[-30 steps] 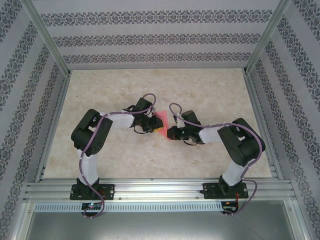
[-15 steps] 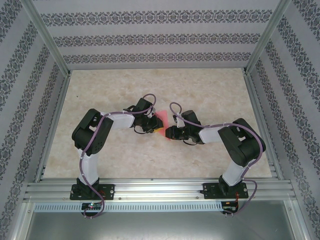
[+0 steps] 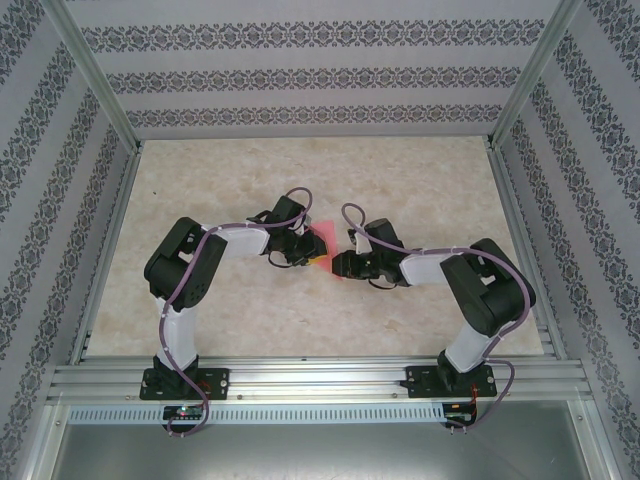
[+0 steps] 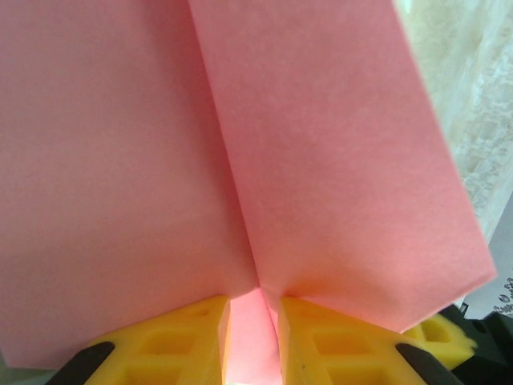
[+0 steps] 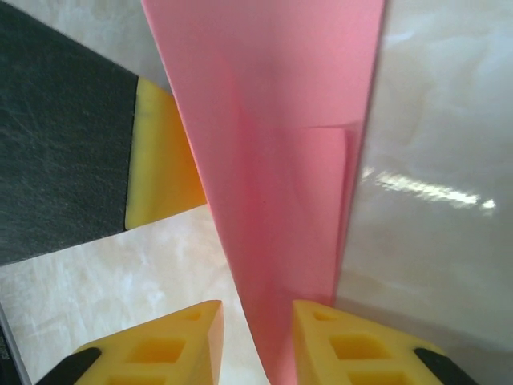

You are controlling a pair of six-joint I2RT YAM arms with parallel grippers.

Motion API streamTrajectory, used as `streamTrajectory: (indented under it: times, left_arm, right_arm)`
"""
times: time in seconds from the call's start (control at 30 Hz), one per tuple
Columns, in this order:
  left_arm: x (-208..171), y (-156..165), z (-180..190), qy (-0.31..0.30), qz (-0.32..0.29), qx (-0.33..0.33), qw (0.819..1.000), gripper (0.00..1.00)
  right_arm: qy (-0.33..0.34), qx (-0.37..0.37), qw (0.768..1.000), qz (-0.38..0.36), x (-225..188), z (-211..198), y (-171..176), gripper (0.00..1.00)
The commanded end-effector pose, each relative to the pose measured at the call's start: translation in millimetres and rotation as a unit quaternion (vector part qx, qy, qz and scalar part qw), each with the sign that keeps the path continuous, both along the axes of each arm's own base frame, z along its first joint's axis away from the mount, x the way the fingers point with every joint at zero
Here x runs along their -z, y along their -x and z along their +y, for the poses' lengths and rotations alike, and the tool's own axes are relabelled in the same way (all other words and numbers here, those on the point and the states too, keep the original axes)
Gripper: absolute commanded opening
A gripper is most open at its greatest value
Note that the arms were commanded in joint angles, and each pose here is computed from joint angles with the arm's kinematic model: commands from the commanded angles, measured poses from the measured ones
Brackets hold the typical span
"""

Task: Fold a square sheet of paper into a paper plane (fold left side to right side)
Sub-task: Fourth fold the wing at the center of the table.

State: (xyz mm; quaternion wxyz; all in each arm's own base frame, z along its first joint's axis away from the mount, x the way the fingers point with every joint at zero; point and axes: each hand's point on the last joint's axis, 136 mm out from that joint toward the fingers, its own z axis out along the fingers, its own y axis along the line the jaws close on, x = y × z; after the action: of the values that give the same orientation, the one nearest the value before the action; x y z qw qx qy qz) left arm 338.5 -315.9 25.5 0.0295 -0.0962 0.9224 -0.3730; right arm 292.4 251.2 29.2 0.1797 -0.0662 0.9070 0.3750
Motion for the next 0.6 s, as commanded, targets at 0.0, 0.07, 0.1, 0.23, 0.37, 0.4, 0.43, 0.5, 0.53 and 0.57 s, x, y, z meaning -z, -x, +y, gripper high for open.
streamTrajectory:
  times: [0.0, 0.07, 0.1, 0.23, 0.37, 0.4, 0.43, 0.5, 0.53, 0.57]
  left_arm:
    - [4.2, -2.0, -5.1, -0.008, -0.002, -0.001, 1.000, 0.24]
    - [4.5, -1.5, -5.1, -0.008, -0.001, 0.000, 1.000, 0.24]
    - [4.8, -1.1, -5.0, -0.009, -0.001, 0.000, 1.000, 0.24]
    - [4.8, -0.9, -4.2, -0.010, -0.001, 0.000, 1.000, 0.24]
    - [4.9, -0.5, -3.8, -0.011, 0.000, 0.000, 1.000, 0.24]
    - [4.6, -0.6, -3.9, -0.011, 0.000, 0.000, 1.000, 0.24]
    - [4.3, -0.7, -4.0, -0.011, 0.000, 0.000, 1.000, 0.24]
    - [3.7, -0.7, -3.9, -0.010, -0.001, 0.001, 1.000, 0.24]
    - [4.2, -0.5, -3.8, -0.011, -0.001, 0.000, 1.000, 0.24]
    - [4.5, -0.2, -3.4, -0.012, 0.000, 0.000, 1.000, 0.24]
  right_arm:
    - [-0.016, 0.007, 0.999, -0.041, -31.1, -6.0, -17.5, 0.33]
    - [-0.029, 0.008, 0.999, -0.046, -40.5, -6.7, -23.1, 0.35]
    - [-0.034, 0.007, 0.998, -0.047, -43.5, -5.8, -26.1, 0.37]
    - [-0.048, 0.004, 0.998, -0.045, -47.8, 0.3, -42.1, 0.38]
    - [-0.063, 0.006, 0.997, -0.047, -53.2, 6.3, -60.9, 0.38]
    - [-0.064, 0.004, 0.997, -0.047, -53.5, 8.8, -64.7, 0.39]
    - [-0.064, 0.001, 0.997, -0.044, -51.7, 11.1, -67.4, 0.39]
    - [-0.063, -0.001, 0.997, -0.040, -48.0, 13.9, -72.3, 0.39]
    - [-0.063, -0.002, 0.997, -0.039, -46.7, 15.1, -74.5, 0.39]
    - [-0.064, -0.003, 0.997, -0.036, -44.6, 16.2, -75.9, 0.39]
